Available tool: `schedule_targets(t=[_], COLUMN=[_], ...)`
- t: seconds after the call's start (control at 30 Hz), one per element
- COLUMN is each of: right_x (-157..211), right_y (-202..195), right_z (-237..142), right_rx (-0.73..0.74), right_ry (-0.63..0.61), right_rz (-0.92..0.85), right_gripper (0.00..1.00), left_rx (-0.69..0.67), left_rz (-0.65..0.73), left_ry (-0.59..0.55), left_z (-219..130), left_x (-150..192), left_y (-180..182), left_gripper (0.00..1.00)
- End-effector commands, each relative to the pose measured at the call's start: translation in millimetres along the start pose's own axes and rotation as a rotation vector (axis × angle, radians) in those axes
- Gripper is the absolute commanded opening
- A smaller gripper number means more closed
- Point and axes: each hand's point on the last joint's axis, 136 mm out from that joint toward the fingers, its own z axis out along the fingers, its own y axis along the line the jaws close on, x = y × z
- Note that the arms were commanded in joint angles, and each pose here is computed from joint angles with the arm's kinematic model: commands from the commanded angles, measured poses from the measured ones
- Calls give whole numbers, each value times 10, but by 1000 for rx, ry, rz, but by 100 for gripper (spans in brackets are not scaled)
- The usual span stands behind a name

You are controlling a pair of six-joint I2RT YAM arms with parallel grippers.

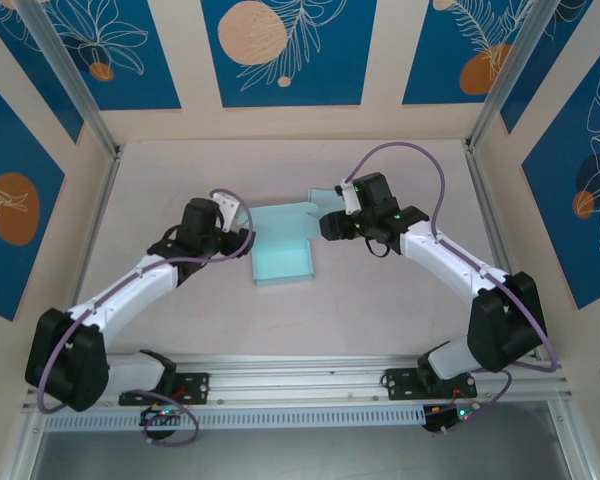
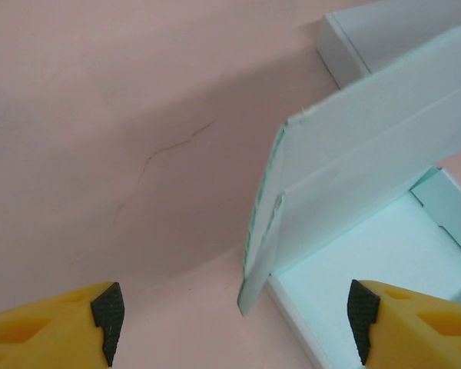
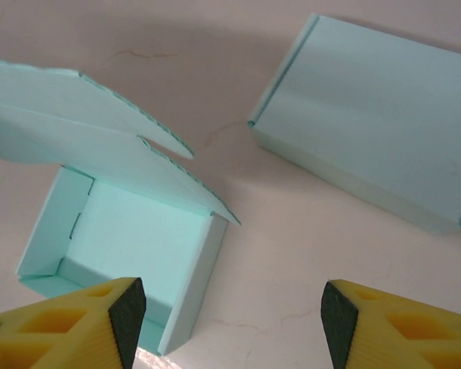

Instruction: Fold the paper box

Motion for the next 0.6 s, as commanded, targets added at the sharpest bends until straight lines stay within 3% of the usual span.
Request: schedule_targets(t=[0.0,0.37,0.57], right_x=[-171,-186,-185], right_y=[227,192,197], right_z=[44,380,519], right_rx=[-124,-138,-151], right_ry=[-40,6,22], right_rz=[-77,-89,-87], right_gripper=[68,69,65], left_rx=[-15,-19,-7], left_rz=[40,-10,-24], left_ry=[26,73,97], left_z=[62,234,304], left_x=[-27,47,105], left_y=[50,59,37], left_gripper=[76,68,62])
